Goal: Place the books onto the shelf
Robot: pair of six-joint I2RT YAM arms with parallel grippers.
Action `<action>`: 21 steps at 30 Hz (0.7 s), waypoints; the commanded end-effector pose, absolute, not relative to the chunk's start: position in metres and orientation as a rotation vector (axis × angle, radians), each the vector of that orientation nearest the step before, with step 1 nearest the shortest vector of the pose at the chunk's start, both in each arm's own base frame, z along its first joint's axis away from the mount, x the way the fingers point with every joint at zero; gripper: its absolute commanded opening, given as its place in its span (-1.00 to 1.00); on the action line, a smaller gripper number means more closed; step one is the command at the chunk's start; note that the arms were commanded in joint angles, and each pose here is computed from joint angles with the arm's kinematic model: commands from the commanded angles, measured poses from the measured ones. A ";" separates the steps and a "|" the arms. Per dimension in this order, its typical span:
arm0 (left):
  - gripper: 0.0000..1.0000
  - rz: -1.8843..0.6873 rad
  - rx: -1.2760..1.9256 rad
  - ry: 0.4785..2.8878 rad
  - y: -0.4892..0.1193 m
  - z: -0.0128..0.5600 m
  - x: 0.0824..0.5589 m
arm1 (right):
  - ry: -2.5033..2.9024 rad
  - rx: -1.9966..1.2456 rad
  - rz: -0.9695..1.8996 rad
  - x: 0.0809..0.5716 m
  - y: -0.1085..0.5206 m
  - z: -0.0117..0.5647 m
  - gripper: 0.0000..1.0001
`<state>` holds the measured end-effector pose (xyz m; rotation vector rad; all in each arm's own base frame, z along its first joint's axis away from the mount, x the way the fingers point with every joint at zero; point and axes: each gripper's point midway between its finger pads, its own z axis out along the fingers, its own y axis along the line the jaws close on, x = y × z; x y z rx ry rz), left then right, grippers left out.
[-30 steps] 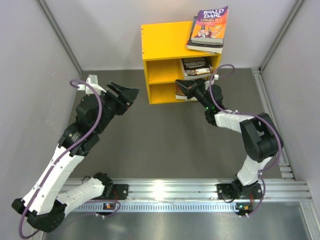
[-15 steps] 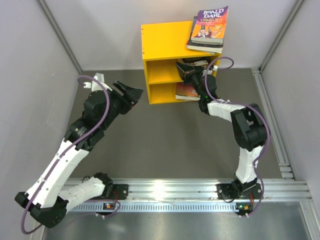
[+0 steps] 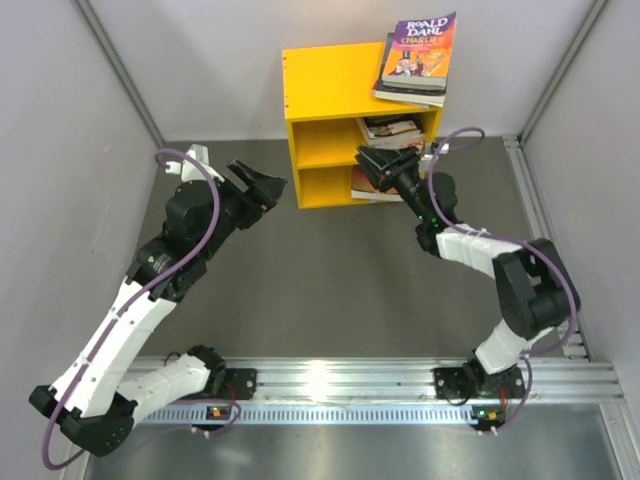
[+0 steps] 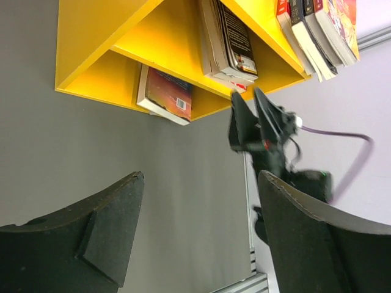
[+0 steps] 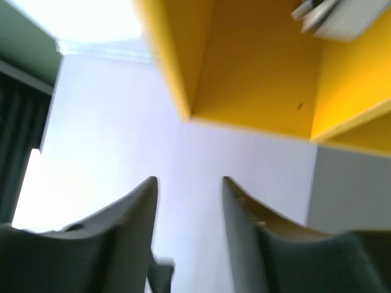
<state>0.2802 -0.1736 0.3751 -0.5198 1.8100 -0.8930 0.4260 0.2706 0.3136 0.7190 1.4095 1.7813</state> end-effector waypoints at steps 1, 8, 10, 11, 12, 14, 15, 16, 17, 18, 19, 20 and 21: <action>0.65 -0.865 -0.456 1.773 -0.166 0.391 0.275 | 1.417 0.361 1.794 0.355 0.276 0.361 -0.01; 0.96 -0.686 -0.464 1.833 -0.140 0.368 0.271 | 1.804 0.117 1.349 0.280 0.251 0.299 0.61; 0.96 -0.655 -0.460 1.846 -0.137 0.364 0.270 | 1.854 0.099 1.217 0.261 0.229 0.291 0.63; 0.96 -0.629 -0.455 1.862 -0.134 0.357 0.270 | 1.862 0.104 1.181 0.256 0.222 0.291 0.64; 0.96 -0.613 -0.455 1.868 -0.132 0.355 0.270 | 1.863 0.107 1.116 0.253 0.211 0.289 0.65; 0.96 -0.562 -0.458 1.897 -0.128 0.342 0.271 | 1.849 0.113 1.065 0.236 0.194 0.297 0.70; 0.97 -0.505 -0.491 1.893 -0.119 0.337 0.273 | 1.837 0.120 1.022 0.234 0.186 0.298 0.72; 0.97 -0.462 -0.508 1.902 -0.114 0.330 0.275 | 1.807 0.118 1.008 0.228 0.178 0.306 0.75; 0.96 -0.382 -0.522 1.931 -0.104 0.317 0.274 | 1.837 0.124 0.978 0.222 0.172 0.302 0.80; 0.96 -0.277 -0.559 1.924 -0.089 0.310 0.276 | 1.834 0.130 0.934 0.221 0.165 0.302 0.82; 0.96 -0.201 -0.569 1.945 -0.082 0.301 0.278 | 1.833 0.137 0.914 0.217 0.160 0.303 0.84; 0.96 -0.126 -0.544 1.975 -0.075 0.293 0.276 | 1.864 0.157 0.885 0.214 0.154 0.299 0.85; 0.95 -0.074 -0.530 1.985 -0.071 0.289 0.278 | 1.867 0.163 0.848 0.214 0.148 0.299 0.85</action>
